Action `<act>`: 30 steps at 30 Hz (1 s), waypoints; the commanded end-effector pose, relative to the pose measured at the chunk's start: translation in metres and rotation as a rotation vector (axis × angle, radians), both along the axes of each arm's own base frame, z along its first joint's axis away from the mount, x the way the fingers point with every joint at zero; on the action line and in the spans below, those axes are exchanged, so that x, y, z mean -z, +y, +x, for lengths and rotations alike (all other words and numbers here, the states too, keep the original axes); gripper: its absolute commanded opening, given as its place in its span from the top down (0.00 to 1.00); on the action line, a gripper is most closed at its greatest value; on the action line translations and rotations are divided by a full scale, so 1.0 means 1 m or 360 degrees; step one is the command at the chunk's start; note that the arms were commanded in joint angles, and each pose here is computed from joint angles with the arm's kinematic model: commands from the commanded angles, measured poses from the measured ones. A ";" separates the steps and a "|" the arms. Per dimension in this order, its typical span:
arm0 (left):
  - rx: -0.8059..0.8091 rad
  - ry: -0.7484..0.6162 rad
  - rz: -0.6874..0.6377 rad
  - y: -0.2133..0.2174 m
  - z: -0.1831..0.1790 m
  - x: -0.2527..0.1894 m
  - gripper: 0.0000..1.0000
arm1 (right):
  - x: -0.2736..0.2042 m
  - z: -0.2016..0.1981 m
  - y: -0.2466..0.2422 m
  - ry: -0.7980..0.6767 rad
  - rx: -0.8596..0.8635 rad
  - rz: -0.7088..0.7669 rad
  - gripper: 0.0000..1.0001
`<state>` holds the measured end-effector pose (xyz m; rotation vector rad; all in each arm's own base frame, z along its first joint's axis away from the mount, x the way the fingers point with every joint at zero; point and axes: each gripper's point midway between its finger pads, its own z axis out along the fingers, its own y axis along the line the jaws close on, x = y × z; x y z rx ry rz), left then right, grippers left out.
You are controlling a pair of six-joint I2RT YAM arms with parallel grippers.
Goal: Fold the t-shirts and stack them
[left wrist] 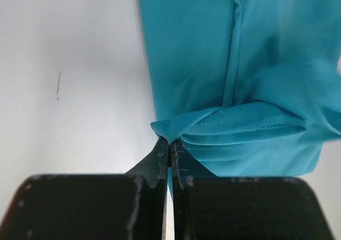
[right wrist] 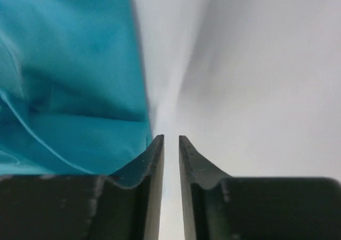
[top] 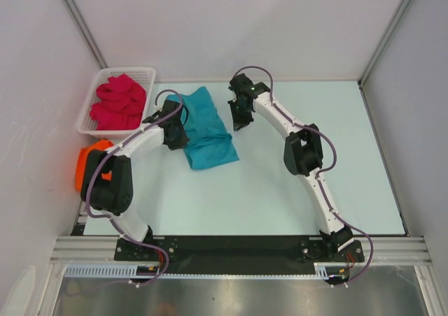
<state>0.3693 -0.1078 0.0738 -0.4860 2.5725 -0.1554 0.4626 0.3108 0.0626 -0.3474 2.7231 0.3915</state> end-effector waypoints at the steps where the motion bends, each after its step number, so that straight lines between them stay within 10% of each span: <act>1: -0.0008 -0.0027 0.0048 0.011 0.017 -0.006 0.96 | -0.025 0.030 -0.013 -0.0188 0.0024 -0.0004 0.69; 5: -0.0001 -0.0024 0.0030 0.010 0.021 -0.005 0.70 | -0.032 0.033 -0.021 -0.0239 0.0033 -0.0056 0.45; 8: 0.0019 -0.0029 0.0013 0.008 0.023 -0.005 0.32 | -0.037 0.029 -0.026 -0.0246 0.0028 -0.0078 0.44; 12: 0.0022 -0.0030 0.0009 0.007 0.023 -0.005 0.04 | -0.040 0.020 -0.029 -0.0233 0.0030 -0.0085 0.44; 30: 0.0050 -0.0060 -0.0053 0.009 -0.030 -0.006 0.00 | -0.053 -0.079 0.035 -0.0123 -0.0174 0.0089 0.49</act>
